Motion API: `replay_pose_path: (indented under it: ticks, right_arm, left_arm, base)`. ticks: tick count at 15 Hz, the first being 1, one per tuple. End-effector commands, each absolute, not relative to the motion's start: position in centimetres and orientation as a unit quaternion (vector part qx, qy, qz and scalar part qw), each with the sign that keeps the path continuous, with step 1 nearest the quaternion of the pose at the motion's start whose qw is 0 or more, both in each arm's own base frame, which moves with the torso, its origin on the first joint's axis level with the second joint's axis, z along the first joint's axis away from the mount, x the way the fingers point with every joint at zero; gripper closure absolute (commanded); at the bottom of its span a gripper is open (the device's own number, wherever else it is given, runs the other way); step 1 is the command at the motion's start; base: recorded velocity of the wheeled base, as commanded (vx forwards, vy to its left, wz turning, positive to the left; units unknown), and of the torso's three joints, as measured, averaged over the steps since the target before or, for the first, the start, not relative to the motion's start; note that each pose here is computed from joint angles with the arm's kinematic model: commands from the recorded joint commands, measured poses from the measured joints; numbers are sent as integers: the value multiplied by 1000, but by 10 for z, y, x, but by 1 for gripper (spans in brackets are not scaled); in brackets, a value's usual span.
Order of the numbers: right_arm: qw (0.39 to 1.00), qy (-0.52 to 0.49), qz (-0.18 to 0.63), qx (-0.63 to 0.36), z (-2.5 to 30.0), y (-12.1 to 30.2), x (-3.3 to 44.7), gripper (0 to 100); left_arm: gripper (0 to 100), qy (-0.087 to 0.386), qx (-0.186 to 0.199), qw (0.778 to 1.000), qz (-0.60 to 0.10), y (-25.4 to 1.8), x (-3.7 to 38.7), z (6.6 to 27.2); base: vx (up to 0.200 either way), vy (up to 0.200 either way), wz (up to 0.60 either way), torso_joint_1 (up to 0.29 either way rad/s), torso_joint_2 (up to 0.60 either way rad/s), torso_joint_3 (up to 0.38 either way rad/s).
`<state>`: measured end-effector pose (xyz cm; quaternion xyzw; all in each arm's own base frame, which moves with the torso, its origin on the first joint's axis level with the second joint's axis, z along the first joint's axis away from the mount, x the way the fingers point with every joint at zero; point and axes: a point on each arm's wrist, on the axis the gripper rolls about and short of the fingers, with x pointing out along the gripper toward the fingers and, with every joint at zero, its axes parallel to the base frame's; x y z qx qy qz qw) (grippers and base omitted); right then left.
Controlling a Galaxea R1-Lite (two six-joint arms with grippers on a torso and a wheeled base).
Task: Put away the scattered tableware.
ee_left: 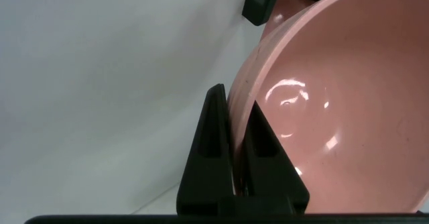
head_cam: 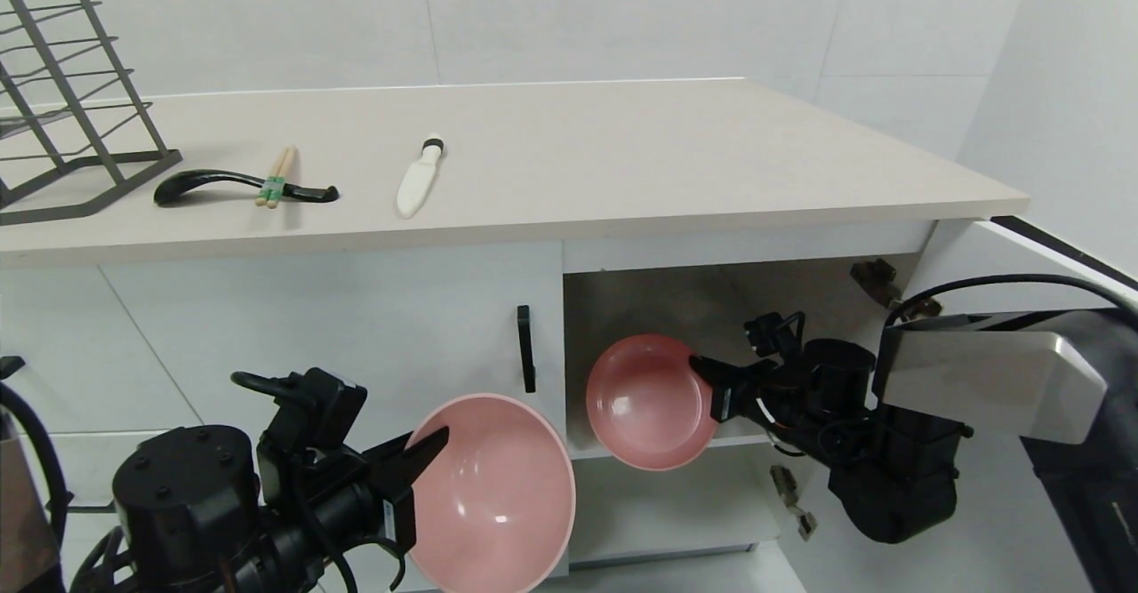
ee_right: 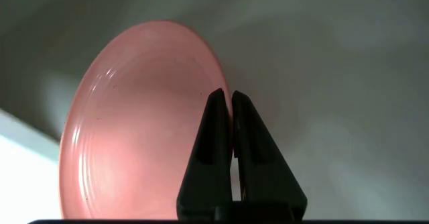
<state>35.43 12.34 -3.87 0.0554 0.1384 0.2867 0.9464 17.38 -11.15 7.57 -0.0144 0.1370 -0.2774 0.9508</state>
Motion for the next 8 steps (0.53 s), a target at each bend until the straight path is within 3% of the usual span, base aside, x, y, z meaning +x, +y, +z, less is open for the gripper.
replay_pose_path:
  ticks: [1,8]
  right_arm:
    - [947,132,286,58,-48,126,365,100]
    - [947,116,286,83,-65,136,386,100]
  left_arm:
    - [100,139,-14,951,-277,-112,175,75]
    - [100,140,-14,951,-276,-112,175,74]
  base:
    - [0,0,0,0,0,0]
    - [0,0,0,0,0,0]
